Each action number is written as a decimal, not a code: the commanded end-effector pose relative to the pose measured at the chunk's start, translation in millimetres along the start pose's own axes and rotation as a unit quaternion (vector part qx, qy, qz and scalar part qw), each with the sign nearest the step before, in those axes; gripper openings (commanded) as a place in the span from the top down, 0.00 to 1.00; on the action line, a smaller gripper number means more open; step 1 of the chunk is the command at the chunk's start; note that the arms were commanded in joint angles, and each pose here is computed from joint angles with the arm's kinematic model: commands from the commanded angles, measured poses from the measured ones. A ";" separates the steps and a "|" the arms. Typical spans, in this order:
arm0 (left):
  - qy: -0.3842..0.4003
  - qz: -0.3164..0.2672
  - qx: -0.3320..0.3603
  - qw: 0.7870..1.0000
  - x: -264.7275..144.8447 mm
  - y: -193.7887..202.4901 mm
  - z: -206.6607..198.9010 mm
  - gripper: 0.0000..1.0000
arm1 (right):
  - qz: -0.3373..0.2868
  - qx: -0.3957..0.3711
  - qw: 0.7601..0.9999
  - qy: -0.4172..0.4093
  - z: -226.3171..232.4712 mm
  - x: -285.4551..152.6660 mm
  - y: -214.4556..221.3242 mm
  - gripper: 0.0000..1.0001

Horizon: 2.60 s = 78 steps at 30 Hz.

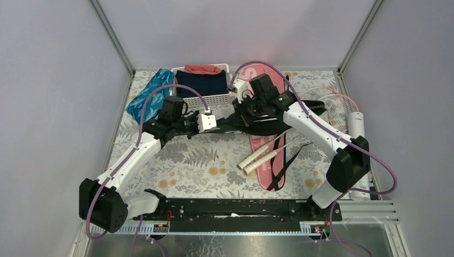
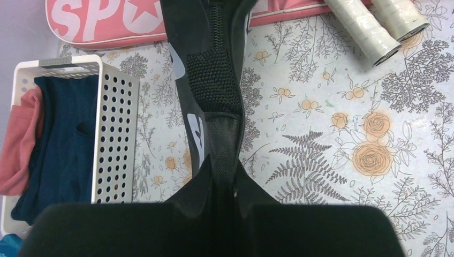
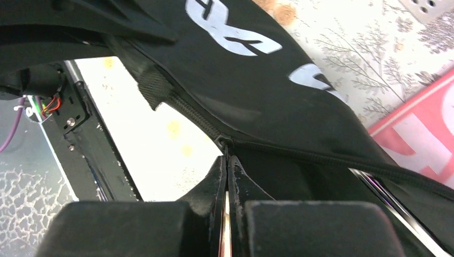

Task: Pack up the badminton gear
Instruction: Zip the racket bag at the center of the board.

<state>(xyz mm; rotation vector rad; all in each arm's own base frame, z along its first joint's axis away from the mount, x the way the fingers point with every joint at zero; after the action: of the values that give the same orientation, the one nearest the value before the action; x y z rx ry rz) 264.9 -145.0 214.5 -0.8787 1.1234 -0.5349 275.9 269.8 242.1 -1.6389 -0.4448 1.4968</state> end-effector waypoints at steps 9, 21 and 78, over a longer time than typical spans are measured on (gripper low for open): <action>-0.038 0.024 0.020 0.999 -23.0 2.5 28.8 1.00 | 0.046 0.027 0.990 0.129 -45.5 -60.1 30.8 1.00; -0.046 0.027 0.027 0.998 -47.8 10.6 48.2 1.00 | 0.105 0.052 0.969 0.218 -88.5 -112.5 72.9 1.00; -0.048 0.080 -0.027 0.995 -113.5 47.2 74.0 1.00 | 0.214 0.187 0.930 0.233 -182.3 -175.6 234.7 1.00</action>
<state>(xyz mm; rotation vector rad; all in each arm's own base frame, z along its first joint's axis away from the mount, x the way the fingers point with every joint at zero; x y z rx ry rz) 277.3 -16.9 220.5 -0.7283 1.2120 -0.3512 341.0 -36.0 160.1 -1.7313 0.3872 1.3354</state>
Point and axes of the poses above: each gripper's point midway between its finger pads, its own x axis out along the fingers, its own z axis along the line the jaws close on, y = z × x, the point moved 6 cm from there along -x, back along the fingers, and after that the axes turned 14 degrees about -x, right-handed, at the moved point
